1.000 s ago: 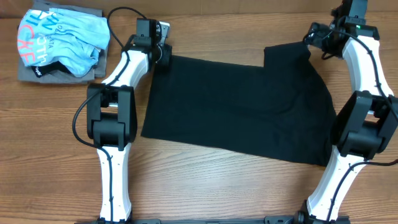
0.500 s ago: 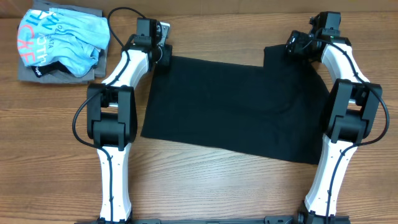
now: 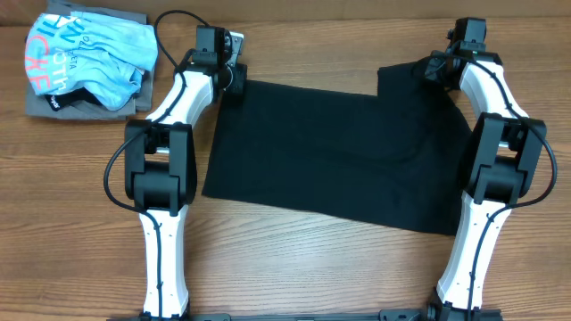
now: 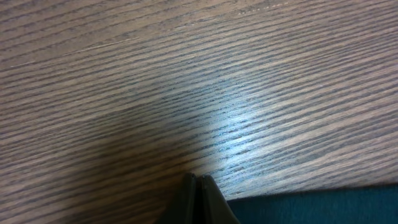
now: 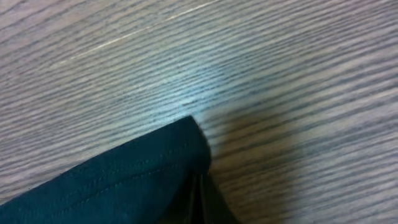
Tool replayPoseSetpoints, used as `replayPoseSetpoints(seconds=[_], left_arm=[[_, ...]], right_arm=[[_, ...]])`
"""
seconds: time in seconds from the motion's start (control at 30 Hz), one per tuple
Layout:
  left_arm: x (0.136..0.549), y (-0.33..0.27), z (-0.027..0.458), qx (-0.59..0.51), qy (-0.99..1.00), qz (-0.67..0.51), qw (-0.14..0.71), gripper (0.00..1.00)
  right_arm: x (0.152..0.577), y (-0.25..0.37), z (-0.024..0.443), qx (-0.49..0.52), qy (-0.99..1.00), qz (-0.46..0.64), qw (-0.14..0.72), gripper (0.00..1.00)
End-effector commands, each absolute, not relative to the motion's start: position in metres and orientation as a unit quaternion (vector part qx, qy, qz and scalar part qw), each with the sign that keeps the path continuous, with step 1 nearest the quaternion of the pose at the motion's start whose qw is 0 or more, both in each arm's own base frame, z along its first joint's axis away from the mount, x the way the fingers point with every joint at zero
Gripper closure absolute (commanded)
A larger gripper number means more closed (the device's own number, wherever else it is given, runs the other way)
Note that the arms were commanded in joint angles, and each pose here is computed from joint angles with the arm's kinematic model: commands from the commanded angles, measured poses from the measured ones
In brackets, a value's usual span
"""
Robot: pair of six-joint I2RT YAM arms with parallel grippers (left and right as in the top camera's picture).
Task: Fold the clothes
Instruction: 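Move both grippers to the top corners and smooth the shirt flat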
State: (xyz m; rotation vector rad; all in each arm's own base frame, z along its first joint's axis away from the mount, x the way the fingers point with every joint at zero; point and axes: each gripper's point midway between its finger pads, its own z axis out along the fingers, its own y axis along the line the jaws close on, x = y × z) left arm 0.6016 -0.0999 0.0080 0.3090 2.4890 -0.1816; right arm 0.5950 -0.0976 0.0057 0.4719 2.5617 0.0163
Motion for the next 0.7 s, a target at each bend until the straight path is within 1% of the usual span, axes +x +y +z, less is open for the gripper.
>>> replayPoseSetpoints(seconds=[0.0,0.1,0.2,0.3,0.4,0.5,0.53,0.6,0.67], left_arm=[[0.593,-0.095,-0.018,0.107,0.952,-0.067,0.279,0.96],[0.594,-0.095,-0.017,0.107,0.951,-0.068,0.281,0.96],[0.595,-0.096,-0.008,0.105,0.952,-0.068,0.280,0.96],[0.594,-0.096,0.024,0.095,0.954,-0.074,0.275,0.96],[0.574,-0.094,0.061,0.093,0.965,-0.074,0.232,0.96],[0.552,-0.091,0.069,0.086,0.977,-0.073,0.184,0.96],[0.543,-0.089,0.071,0.068,0.982,-0.072,0.163,0.96],[0.535,-0.088,0.078,0.055,0.985,-0.072,0.147,0.96],[0.527,-0.086,0.087,0.052,0.987,-0.071,0.132,0.96]], right_arm=[[0.598,-0.098,0.003,0.187,0.949,0.004,0.253,0.96],[0.607,-0.100,0.046,0.187,0.943,0.005,0.276,0.96],[0.602,-0.103,0.081,0.203,0.937,-0.001,0.283,0.96],[0.589,-0.103,0.098,0.232,0.934,0.000,0.270,0.96],[0.562,-0.095,0.107,0.280,0.933,0.014,0.228,0.96],[0.543,-0.092,0.119,0.280,0.938,0.011,0.205,0.96],[0.532,-0.090,0.129,0.281,0.940,0.010,0.195,0.96],[0.514,-0.087,0.143,0.281,0.943,0.008,0.178,0.96],[0.488,-0.083,0.156,0.282,0.948,0.003,0.148,0.96]])
